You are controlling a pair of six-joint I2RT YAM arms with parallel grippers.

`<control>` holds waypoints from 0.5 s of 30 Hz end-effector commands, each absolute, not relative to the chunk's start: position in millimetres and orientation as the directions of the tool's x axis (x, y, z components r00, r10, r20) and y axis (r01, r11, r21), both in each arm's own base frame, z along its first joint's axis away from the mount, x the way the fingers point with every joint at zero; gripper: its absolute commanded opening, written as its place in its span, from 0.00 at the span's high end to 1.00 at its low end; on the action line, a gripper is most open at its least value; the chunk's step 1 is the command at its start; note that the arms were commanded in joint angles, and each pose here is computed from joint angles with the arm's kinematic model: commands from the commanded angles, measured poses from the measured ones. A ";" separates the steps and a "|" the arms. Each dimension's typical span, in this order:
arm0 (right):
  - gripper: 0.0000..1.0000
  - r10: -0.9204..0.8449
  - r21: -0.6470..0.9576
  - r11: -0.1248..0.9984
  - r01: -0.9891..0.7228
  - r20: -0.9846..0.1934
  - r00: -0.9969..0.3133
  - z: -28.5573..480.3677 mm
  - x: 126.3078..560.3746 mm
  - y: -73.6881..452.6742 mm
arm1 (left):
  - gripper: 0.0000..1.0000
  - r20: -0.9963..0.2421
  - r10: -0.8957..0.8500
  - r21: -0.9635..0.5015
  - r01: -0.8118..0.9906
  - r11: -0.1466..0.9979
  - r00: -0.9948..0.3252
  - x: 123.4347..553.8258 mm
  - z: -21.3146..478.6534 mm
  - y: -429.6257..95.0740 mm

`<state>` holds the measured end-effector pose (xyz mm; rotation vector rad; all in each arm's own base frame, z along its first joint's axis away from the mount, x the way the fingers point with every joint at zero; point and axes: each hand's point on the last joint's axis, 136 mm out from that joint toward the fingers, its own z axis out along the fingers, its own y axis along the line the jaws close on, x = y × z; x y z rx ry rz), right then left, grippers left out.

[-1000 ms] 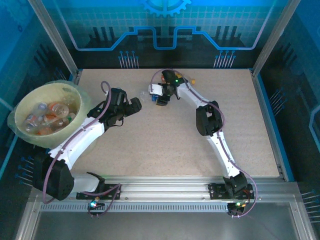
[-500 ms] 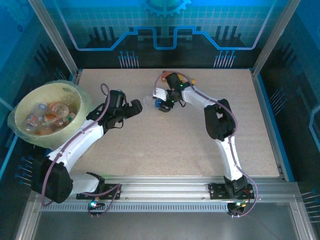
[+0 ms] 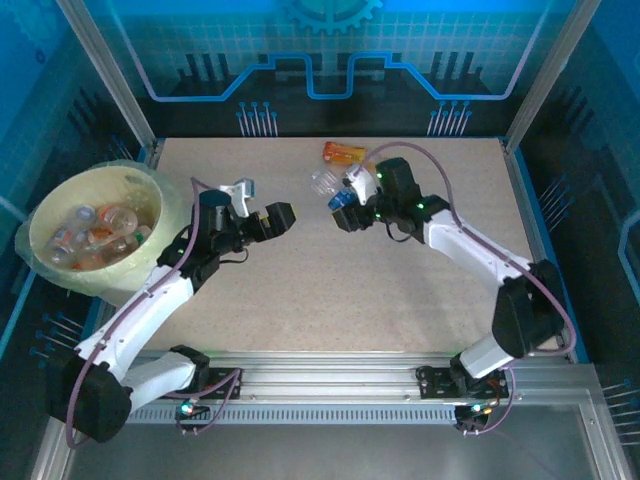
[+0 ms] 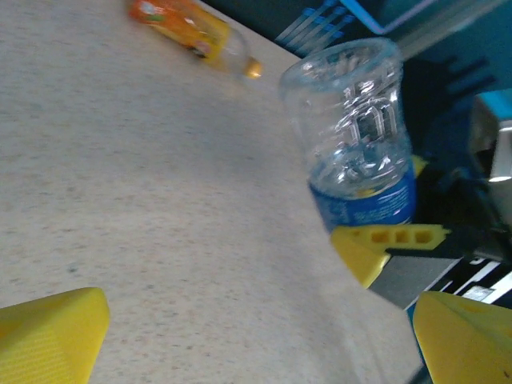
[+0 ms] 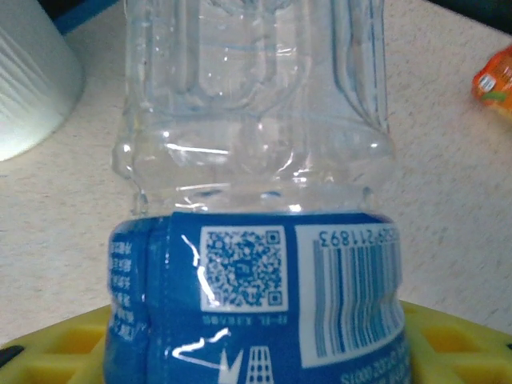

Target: Put the plastic bottles in the bin

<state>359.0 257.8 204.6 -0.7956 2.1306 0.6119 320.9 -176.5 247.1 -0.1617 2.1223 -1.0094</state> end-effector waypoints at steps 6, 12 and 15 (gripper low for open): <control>0.54 -0.029 0.461 0.672 -0.580 -0.767 -0.641 228.2 302.2 252.1 | 0.01 -0.597 -0.341 -0.762 0.381 0.523 -0.726 305.1 268.5 -219.0; 0.54 0.072 0.594 0.581 -0.556 -0.718 -0.692 233.1 274.4 253.5 | 0.01 -0.628 -0.303 -0.754 0.465 0.464 -0.717 298.1 277.9 -249.9; 0.55 0.094 0.620 0.551 -0.558 -0.711 -0.697 236.4 268.5 255.4 | 0.01 -0.675 -0.299 -0.723 0.524 0.450 -0.675 293.4 286.4 -262.9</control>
